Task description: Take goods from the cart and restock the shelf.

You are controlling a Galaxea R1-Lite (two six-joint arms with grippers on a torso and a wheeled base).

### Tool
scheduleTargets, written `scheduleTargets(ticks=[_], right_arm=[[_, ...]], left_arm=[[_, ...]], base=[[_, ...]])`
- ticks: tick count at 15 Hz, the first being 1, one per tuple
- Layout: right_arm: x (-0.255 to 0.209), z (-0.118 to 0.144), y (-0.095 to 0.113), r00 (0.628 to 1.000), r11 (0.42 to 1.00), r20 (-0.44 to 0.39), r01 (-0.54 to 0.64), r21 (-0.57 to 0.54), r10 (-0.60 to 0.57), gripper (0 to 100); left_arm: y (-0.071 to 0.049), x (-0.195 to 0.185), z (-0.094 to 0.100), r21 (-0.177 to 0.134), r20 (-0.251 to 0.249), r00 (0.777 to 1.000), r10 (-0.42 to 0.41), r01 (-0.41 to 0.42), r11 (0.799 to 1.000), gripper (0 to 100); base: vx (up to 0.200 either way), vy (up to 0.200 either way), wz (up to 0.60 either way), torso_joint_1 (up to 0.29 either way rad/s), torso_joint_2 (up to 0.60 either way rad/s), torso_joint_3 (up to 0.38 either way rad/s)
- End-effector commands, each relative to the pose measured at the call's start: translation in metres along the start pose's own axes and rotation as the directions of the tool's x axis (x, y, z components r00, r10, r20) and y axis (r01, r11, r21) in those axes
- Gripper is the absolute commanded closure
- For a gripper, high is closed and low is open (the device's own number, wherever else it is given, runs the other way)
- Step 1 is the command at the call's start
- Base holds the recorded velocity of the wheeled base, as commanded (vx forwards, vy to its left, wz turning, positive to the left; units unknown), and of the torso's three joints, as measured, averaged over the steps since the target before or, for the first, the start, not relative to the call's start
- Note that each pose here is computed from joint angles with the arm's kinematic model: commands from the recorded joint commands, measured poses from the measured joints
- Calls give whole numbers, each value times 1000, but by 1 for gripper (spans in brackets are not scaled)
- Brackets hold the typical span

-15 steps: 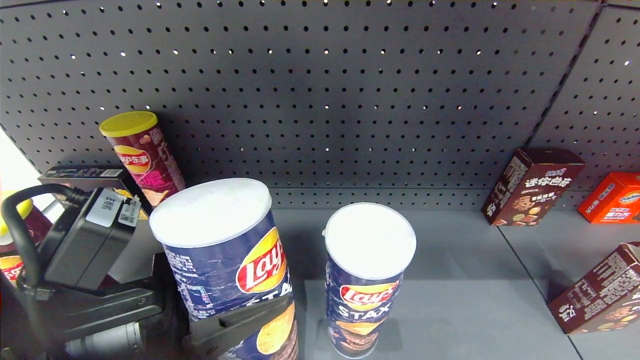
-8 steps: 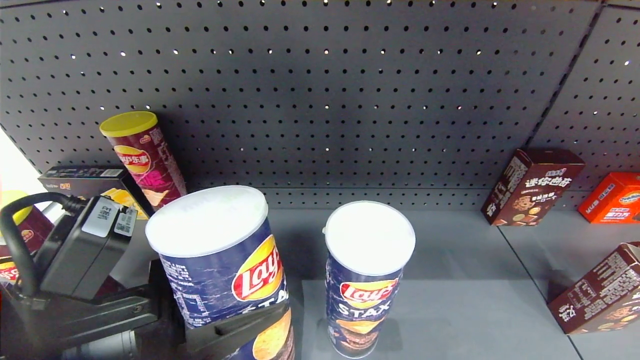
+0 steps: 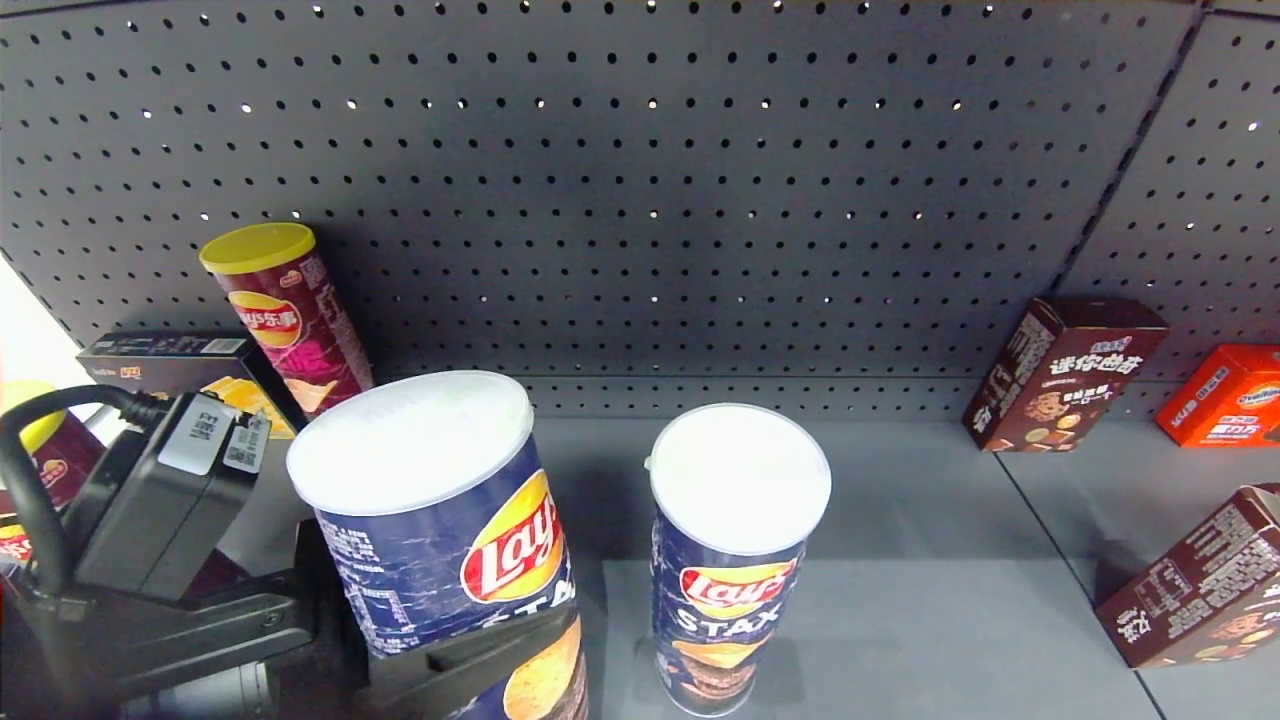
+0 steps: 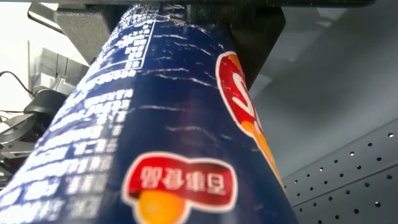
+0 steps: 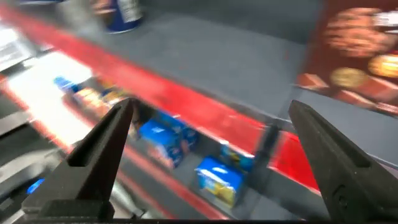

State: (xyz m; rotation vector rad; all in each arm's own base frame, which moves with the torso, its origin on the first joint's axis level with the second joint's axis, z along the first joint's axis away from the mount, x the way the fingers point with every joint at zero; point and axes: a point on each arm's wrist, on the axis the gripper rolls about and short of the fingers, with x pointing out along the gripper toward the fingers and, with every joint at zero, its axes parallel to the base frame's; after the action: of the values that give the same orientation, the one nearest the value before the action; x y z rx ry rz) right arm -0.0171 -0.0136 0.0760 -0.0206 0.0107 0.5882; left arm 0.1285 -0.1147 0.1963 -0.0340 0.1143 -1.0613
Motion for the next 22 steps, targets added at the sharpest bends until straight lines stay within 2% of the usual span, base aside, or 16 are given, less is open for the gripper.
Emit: scheduleTargets(ticks=[1, 13, 22], right_arm=[[-1, 0, 1, 998, 998, 15, 67, -6, -67, 0], [-1, 0, 1, 999, 999, 15, 35, -32, -35, 0], [-1, -1, 1, 999, 999, 14, 38, 0, -38, 0]], left_arm=[[0, 0, 0, 0, 1, 1000, -2, 2, 1000, 100], [-2, -3, 0, 2, 5, 1000, -3, 3, 1000, 100], [-3, -8, -1, 4, 9, 1000, -1, 1, 1000, 100]], base=[[0, 0, 0, 0, 0, 0], [0, 0, 0, 0, 0, 0], [0, 0, 0, 0, 0, 0]])
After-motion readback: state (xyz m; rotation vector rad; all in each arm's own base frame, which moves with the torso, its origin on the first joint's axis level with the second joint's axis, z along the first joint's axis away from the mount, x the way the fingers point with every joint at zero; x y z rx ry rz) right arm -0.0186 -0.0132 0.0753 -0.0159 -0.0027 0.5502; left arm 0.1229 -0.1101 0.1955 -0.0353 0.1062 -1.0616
